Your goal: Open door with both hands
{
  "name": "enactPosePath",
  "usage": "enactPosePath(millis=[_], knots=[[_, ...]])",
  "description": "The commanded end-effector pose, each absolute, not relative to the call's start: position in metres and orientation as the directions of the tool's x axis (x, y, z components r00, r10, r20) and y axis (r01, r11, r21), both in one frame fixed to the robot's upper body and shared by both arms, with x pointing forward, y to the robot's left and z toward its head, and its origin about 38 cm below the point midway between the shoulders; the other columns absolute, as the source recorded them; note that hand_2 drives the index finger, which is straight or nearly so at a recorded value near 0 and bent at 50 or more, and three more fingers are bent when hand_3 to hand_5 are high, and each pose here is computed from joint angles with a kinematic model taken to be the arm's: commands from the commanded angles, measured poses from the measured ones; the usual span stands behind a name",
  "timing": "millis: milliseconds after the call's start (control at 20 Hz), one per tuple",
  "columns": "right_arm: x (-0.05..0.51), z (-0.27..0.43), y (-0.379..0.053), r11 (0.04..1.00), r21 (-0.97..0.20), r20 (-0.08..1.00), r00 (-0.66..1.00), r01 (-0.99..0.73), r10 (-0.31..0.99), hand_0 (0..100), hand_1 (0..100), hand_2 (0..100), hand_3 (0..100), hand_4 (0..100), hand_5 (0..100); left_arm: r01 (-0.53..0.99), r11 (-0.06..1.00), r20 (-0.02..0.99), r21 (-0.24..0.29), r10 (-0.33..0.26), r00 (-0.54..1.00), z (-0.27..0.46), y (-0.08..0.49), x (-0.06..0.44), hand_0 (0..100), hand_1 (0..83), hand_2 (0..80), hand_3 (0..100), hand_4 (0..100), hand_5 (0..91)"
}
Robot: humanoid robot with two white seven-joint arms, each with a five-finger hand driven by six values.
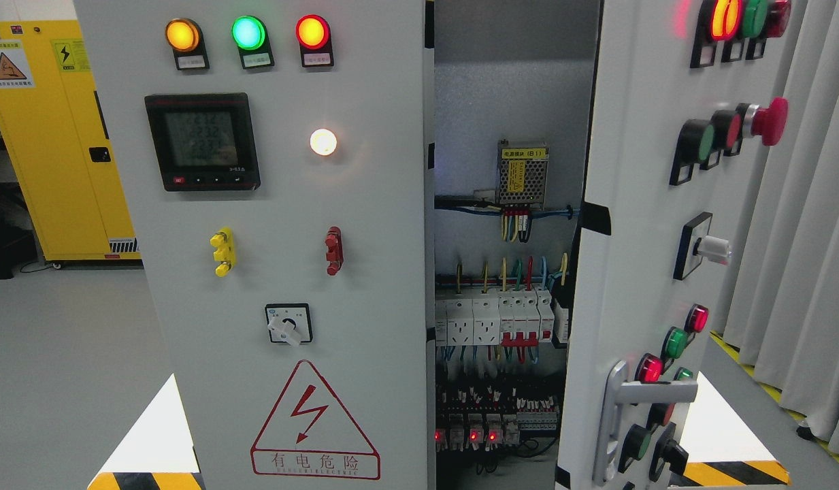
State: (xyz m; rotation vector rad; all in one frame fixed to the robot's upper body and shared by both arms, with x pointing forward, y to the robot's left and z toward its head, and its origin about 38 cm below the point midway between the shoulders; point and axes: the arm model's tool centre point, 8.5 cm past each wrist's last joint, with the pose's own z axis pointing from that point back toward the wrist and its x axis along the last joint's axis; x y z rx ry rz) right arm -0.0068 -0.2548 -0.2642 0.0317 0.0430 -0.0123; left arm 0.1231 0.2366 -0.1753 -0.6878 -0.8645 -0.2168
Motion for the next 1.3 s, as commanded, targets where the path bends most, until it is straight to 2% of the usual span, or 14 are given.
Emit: enactPosePath(millis=[0, 100, 300, 401, 501, 601, 701, 851, 951, 1051, 1252], knots=[[-0.007, -0.263, -0.271, 1.000, 0.007, -0.044, 0.999, 0.011, -0.011, 22, 1, 0, 0, 0, 0, 0.678, 0.703, 0.963, -0.215, 0.037, 0.266, -0.071, 0.251, 0.214, 0, 0.0, 0.0, 0, 0, 0.0], [-0.007, -0.263, -0.271, 1.000, 0.007, -0.044, 0.999, 0.011, -0.011, 22, 1, 0, 0, 0, 0, 0.738, 0.658, 0.980, -0.152, 0.004, 0.198, -0.050, 0.255, 0.224, 0, 0.0, 0.0, 0, 0, 0.0], [-0.007, -0.263, -0.271, 1.000, 0.007, -0.044, 0.999, 0.011, -0.011, 22, 1, 0, 0, 0, 0, 0.874, 0.485, 0.996, -0.036, -0.054, 0.071, -0.010, 0.252, 0.228, 0, 0.0, 0.0, 0, 0, 0.0], [-0.007, -0.263, -0.271, 1.000, 0.007, -0.044, 0.999, 0.011, -0.011, 22, 1, 0, 0, 0, 0, 0.888, 0.459, 0.996, 0.012, -0.084, 0.031, 0.004, 0.256, 0.232, 0, 0.0, 0.0, 0, 0, 0.0], [-0.007, -0.263, -0.271, 1.000, 0.007, -0.044, 0.999, 0.011, -0.011, 22, 1, 0, 0, 0, 0, 0.898, 0.439, 0.996, 0.033, -0.088, 0.006, 0.025, 0.255, 0.239, 0, 0.0, 0.0, 0, 0, 0.0], [-0.007, -0.263, -0.271, 1.000, 0.007, -0.044, 0.999, 0.011, -0.011, 22, 1, 0, 0, 0, 0, 0.906, 0.423, 0.999, 0.020, -0.043, -0.001, 0.055, 0.252, 0.244, 0, 0.0, 0.0, 0, 0, 0.0], [-0.007, -0.263, -0.272, 1.000, 0.005, -0.044, 0.999, 0.011, -0.011, 22, 1, 0, 0, 0, 0, 0.917, 0.398, 1.000, 0.005, -0.028, 0.006, 0.081, 0.249, 0.250, 0, 0.0, 0.0, 0, 0, 0.0], [-0.007, -0.263, -0.272, 1.000, 0.005, -0.044, 0.999, 0.011, -0.011, 22, 1, 0, 0, 0, 0, 0.920, 0.383, 0.997, 0.078, -0.033, -0.071, 0.108, 0.246, 0.268, 0, 0.0, 0.0, 0, 0, 0.0], [-0.007, -0.263, -0.272, 1.000, 0.005, -0.044, 0.999, 0.011, -0.011, 22, 1, 0, 0, 0, 0, 0.916, 0.370, 0.988, 0.157, -0.067, -0.142, 0.130, 0.254, 0.288, 0, 0.0, 0.0, 0, 0, 0.0], [-0.007, -0.263, -0.272, 1.000, 0.005, -0.044, 0.999, 0.011, -0.011, 22, 1, 0, 0, 0, 0, 0.910, 0.355, 0.977, 0.212, -0.086, -0.194, 0.149, 0.261, 0.302, 0, 0.0, 0.0, 0, 0, 0.0], [-0.007, -0.263, -0.272, 1.000, 0.005, -0.044, 0.999, 0.011, -0.011, 22, 1, 0, 0, 0, 0, 0.922, 0.343, 0.984, 0.178, -0.051, -0.172, 0.180, 0.255, 0.329, 0, 0.0, 0.0, 0, 0, 0.0]])
